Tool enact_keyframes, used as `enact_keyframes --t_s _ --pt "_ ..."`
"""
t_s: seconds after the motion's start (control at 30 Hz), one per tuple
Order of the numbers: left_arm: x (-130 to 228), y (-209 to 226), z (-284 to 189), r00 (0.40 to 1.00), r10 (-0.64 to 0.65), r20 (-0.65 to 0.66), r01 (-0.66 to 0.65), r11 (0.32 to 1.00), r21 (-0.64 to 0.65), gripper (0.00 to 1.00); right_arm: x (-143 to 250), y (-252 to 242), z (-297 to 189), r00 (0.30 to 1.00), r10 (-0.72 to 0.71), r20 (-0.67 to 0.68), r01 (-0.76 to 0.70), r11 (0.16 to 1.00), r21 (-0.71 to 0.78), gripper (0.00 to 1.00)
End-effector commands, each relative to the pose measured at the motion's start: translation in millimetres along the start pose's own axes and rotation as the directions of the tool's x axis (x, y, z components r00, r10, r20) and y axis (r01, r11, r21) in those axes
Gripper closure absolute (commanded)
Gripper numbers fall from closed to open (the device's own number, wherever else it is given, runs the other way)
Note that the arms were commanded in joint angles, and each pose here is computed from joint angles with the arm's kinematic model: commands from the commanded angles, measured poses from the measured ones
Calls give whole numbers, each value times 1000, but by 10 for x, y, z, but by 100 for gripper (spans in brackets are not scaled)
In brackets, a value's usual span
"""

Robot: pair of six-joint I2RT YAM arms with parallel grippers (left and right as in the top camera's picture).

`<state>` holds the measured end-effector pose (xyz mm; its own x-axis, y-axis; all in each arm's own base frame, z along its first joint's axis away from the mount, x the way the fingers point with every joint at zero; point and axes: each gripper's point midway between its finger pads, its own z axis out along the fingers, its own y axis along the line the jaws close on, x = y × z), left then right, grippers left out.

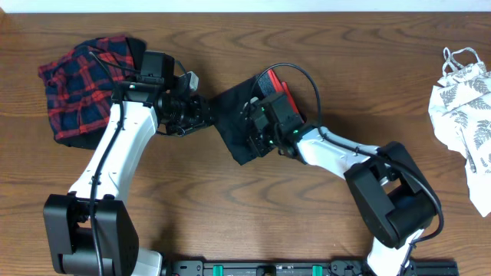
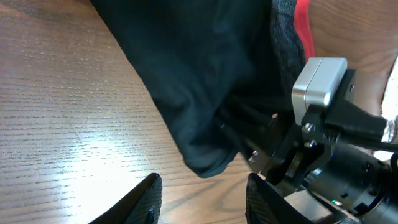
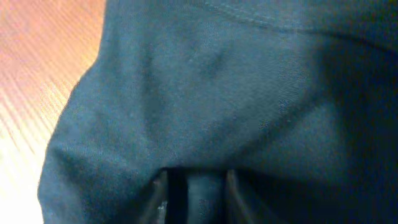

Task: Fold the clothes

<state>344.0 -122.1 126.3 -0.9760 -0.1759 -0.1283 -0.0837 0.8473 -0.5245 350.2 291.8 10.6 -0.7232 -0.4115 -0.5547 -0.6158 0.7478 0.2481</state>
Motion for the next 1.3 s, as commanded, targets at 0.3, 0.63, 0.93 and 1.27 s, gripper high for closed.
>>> enact_keyframes --t_s 0.3,0.63,0.93,1.27 --pt "77 22 -40 996 -83 -16 83 996 -13 48 -850 -302 -1131 953 82 291 -110 991 82 44" --pt "4 -14 121 923 -383 -20 384 923 28 26 -583 -673 -1330 975 80 206 -113 981 155 44" --pt "252 436 641 883 -458 -102 449 888 -104 24 -395 -647 -1083 994 11 110 -29 987 158 44" --pt "97 311 882 915 -393 -93 392 919 -25 23 -93 -769 -485 999 45 13 -46 992 118 43"
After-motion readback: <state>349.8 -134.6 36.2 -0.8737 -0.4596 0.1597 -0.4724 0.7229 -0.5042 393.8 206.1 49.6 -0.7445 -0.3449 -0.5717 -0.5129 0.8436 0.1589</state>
